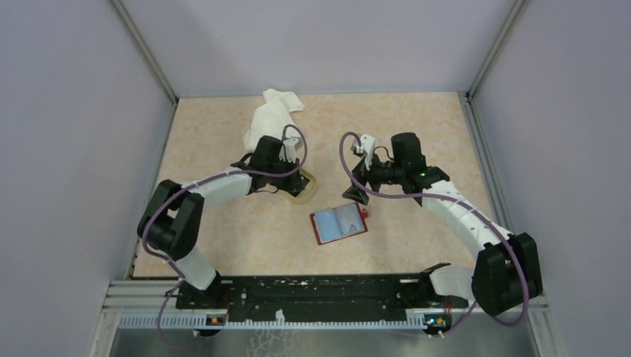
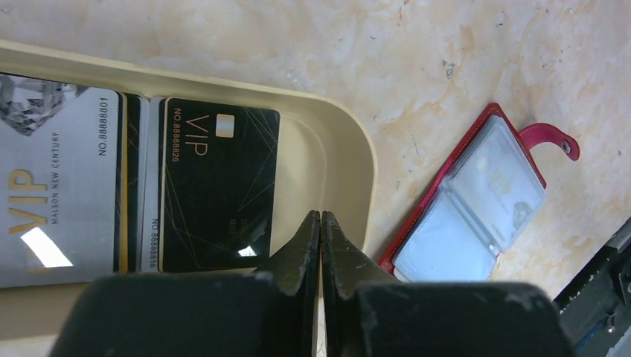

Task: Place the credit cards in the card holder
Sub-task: Move the storage box to the center of the board.

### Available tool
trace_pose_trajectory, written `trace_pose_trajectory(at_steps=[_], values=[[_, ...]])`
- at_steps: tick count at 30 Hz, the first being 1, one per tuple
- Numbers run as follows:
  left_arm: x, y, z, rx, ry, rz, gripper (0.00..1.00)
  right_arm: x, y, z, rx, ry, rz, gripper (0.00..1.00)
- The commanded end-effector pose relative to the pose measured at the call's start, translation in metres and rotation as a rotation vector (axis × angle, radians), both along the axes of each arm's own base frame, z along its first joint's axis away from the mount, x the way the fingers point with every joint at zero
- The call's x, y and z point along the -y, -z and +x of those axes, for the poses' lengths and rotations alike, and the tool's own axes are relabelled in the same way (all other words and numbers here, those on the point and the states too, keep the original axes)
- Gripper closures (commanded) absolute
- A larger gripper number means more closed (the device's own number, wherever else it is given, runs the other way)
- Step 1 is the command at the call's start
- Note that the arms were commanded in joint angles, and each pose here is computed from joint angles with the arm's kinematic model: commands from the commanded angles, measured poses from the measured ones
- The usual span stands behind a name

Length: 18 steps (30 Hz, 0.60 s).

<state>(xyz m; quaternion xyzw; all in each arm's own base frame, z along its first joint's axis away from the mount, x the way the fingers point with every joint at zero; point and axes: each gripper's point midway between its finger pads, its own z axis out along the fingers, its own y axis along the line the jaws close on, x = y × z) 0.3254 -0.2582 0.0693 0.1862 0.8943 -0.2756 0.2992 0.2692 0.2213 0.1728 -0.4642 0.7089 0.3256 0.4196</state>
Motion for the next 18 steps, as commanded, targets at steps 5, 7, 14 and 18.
trace_pose_trajectory(at_steps=[5,7,14,18], values=[[0.039,0.012,0.007,-0.052,0.053,-0.068,0.93,-0.003,-0.02,0.007,0.053,-0.007,0.038,0.15],[0.048,0.015,0.011,-0.06,0.05,-0.078,0.93,-0.003,-0.021,0.008,0.056,-0.007,0.039,0.15],[0.081,0.006,0.035,-0.048,0.012,-0.178,0.92,-0.002,-0.024,0.007,0.063,-0.005,0.045,0.15],[0.103,-0.009,0.053,-0.027,-0.006,-0.272,0.91,-0.001,-0.024,0.008,0.061,0.001,0.044,0.15]])
